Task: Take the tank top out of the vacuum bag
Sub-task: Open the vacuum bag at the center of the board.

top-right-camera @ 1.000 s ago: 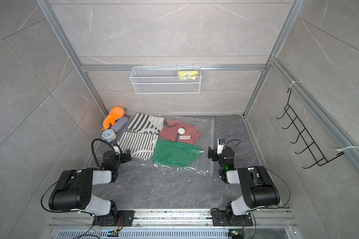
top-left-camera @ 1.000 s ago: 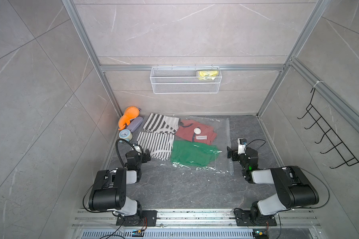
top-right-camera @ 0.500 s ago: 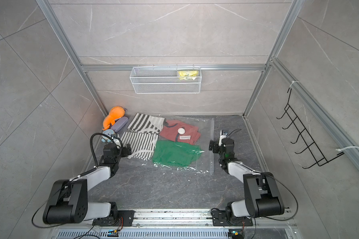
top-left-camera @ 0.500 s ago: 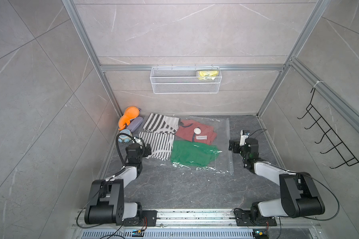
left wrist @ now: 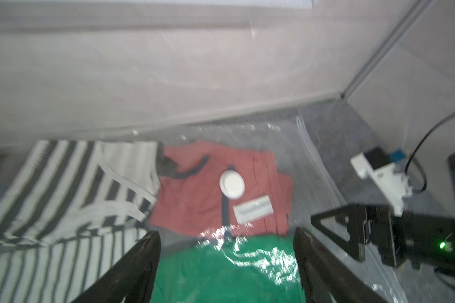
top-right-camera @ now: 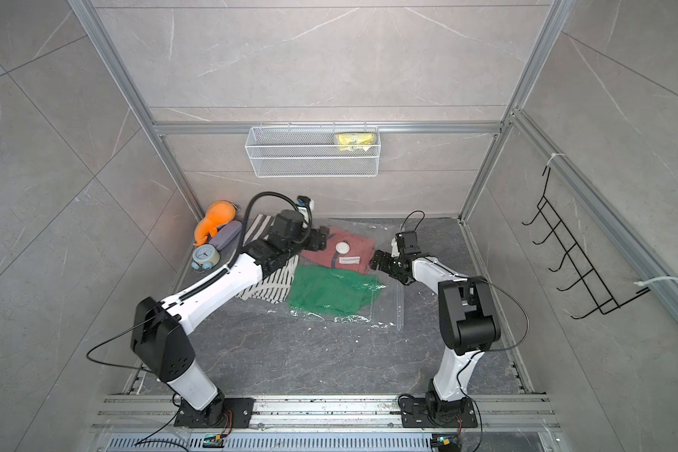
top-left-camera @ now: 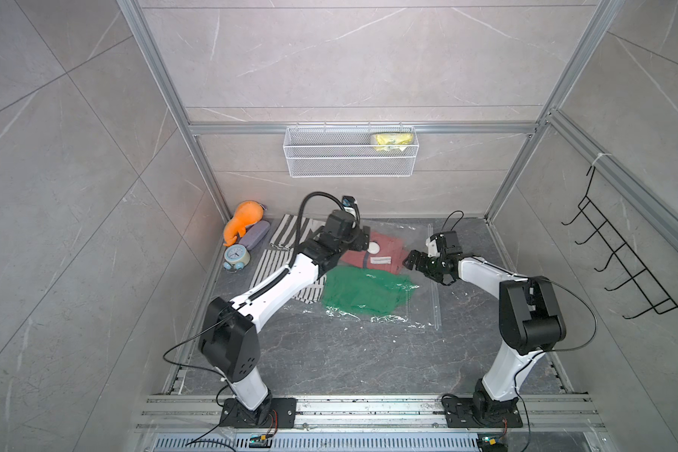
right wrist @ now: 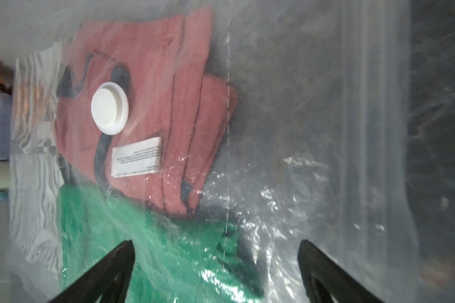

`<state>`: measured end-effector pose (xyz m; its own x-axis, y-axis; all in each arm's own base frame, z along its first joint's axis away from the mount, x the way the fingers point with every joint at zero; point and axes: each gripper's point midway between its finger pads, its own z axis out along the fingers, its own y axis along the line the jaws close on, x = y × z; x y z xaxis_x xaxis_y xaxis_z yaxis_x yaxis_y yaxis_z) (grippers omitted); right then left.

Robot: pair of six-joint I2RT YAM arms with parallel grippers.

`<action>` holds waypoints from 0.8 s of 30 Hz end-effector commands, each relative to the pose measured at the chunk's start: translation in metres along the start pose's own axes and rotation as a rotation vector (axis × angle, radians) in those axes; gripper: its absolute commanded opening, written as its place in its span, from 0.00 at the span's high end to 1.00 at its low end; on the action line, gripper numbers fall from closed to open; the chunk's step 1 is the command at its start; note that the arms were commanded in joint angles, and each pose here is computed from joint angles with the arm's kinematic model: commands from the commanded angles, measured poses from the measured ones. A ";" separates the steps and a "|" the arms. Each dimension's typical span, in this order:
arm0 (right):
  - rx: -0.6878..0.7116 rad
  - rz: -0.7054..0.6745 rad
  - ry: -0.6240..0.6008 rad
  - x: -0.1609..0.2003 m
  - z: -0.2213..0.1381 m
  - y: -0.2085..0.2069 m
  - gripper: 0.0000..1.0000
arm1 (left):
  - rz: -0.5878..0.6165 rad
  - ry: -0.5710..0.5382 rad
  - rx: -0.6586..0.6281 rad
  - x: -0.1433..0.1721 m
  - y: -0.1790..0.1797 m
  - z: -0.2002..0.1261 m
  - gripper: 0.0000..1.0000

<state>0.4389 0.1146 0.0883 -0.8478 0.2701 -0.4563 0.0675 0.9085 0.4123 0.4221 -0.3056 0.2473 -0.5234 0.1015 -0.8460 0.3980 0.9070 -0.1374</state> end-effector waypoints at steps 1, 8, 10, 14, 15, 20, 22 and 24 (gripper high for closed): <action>0.177 -0.099 -0.118 -0.033 -0.051 -0.012 0.05 | -0.024 0.090 0.083 0.023 -0.021 0.009 0.16; 0.108 0.066 -0.105 -0.024 -0.057 -0.044 0.13 | 0.050 0.141 0.205 0.036 -0.083 0.024 0.16; 0.073 0.115 -0.057 -0.020 -0.050 -0.051 0.17 | 0.067 0.171 0.249 0.044 -0.102 0.027 0.16; 0.041 0.156 -0.014 -0.012 -0.040 -0.056 0.23 | 0.093 0.216 0.280 0.061 -0.123 0.033 0.16; 0.046 0.158 -0.010 -0.011 -0.039 -0.058 0.23 | 0.092 0.221 0.281 0.064 -0.124 0.034 0.16; 0.028 0.181 0.053 -0.002 -0.018 -0.067 0.27 | 0.096 0.229 0.255 0.070 -0.118 0.034 0.16; -0.007 0.189 0.055 0.001 -0.013 -0.064 0.30 | 0.103 0.228 0.244 0.071 -0.115 0.034 0.16; -0.027 0.194 0.063 0.002 -0.008 -0.062 0.32 | 0.112 0.227 0.239 0.072 -0.113 0.032 0.16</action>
<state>0.4281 0.0473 0.0738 -0.8424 0.4118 -0.3474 0.2302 0.8581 0.4591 0.3624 -0.4204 0.1797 -0.6204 0.3055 -0.7223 0.6150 0.7610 -0.2064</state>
